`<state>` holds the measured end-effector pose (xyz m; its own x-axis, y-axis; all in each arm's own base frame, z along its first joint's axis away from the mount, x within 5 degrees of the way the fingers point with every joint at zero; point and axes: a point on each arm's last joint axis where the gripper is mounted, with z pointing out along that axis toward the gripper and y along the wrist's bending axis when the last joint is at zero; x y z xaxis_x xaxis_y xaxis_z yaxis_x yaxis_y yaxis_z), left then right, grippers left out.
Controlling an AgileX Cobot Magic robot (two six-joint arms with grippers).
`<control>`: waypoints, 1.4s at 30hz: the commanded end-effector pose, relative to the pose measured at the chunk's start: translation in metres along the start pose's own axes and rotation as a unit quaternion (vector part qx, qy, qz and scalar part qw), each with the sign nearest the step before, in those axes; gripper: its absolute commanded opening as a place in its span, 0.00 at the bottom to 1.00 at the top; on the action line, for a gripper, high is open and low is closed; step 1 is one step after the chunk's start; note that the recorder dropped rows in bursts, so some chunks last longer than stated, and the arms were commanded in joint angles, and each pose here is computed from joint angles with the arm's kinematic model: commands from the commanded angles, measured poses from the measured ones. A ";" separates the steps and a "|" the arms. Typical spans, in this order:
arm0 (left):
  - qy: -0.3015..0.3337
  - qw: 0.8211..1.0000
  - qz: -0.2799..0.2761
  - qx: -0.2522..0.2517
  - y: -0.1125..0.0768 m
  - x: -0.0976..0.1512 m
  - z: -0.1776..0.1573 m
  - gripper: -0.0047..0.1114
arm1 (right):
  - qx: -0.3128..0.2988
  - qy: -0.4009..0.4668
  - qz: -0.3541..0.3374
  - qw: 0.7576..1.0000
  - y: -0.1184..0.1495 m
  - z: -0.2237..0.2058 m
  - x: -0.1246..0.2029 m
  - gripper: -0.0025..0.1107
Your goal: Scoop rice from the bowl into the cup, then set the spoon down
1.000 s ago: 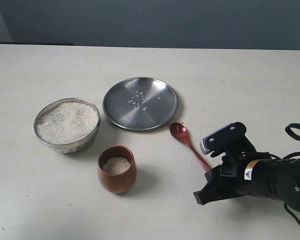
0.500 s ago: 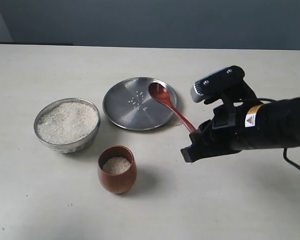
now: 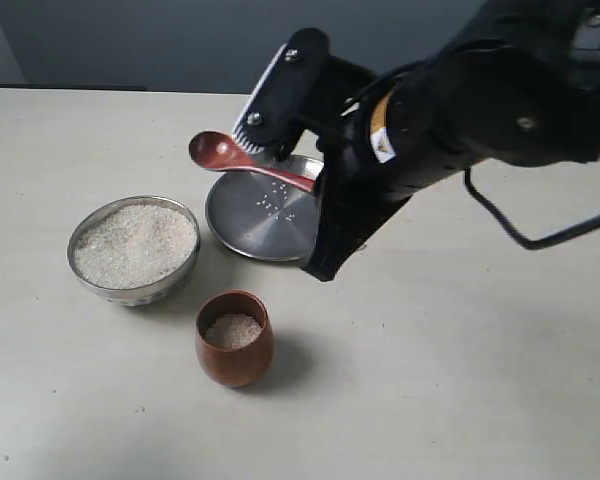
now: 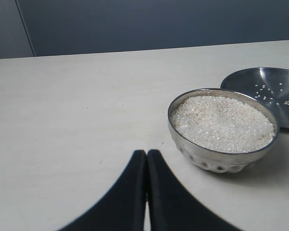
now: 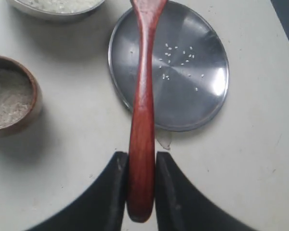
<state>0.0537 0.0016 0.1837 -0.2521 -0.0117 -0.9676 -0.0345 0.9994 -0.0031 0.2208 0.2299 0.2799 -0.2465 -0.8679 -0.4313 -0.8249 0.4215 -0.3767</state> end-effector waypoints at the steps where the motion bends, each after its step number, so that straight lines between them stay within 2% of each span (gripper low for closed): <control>1: -0.004 1.000 -0.001 -0.002 0.000 0.001 0.000 0.04 | 0.028 0.036 -0.065 0.997 0.016 0.014 -0.024 0.02; 7: -0.004 1.000 -0.001 -0.002 0.000 0.001 0.000 0.04 | 0.101 0.096 -0.174 0.975 0.047 0.041 -0.051 0.02; 12: -0.004 1.000 -0.001 -0.002 0.000 0.001 0.000 0.04 | 0.179 0.148 -0.265 0.936 0.067 0.059 -0.067 0.02; 15: -0.004 1.000 -0.001 -0.002 0.000 0.001 0.000 0.04 | 0.208 0.153 -0.283 0.924 0.076 0.066 -0.075 0.02; 20: -0.004 1.000 -0.001 -0.002 0.000 0.001 0.000 0.04 | 0.218 0.165 -0.286 0.918 0.084 0.079 -0.086 0.02; 26: -0.004 1.000 -0.001 -0.002 0.000 0.001 0.000 0.04 | 0.202 0.163 -0.302 0.917 0.104 0.096 -0.089 0.02; 32: -0.004 1.000 -0.001 -0.002 0.000 0.001 0.000 0.04 | 0.192 0.166 -0.309 0.917 0.113 0.103 -0.087 0.02; 36: -0.004 1.000 -0.001 -0.002 0.000 0.001 0.000 0.04 | 0.164 0.146 -0.270 0.938 0.118 0.103 -0.091 0.02; 39: -0.004 1.000 -0.001 -0.002 0.000 0.001 0.000 0.04 | 0.128 0.108 -0.210 0.963 0.120 0.096 -0.105 0.02; 42: -0.004 1.000 -0.001 -0.002 0.000 0.001 0.000 0.04 | 0.107 0.086 -0.181 0.974 0.121 0.089 -0.117 0.02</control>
<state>0.0537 0.0016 0.1837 -0.2521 -0.0117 -0.9676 -0.0345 0.9994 -0.0031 0.1959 0.4028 0.2069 -0.0437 -0.9967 -0.0684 -0.7442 0.0781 -0.6633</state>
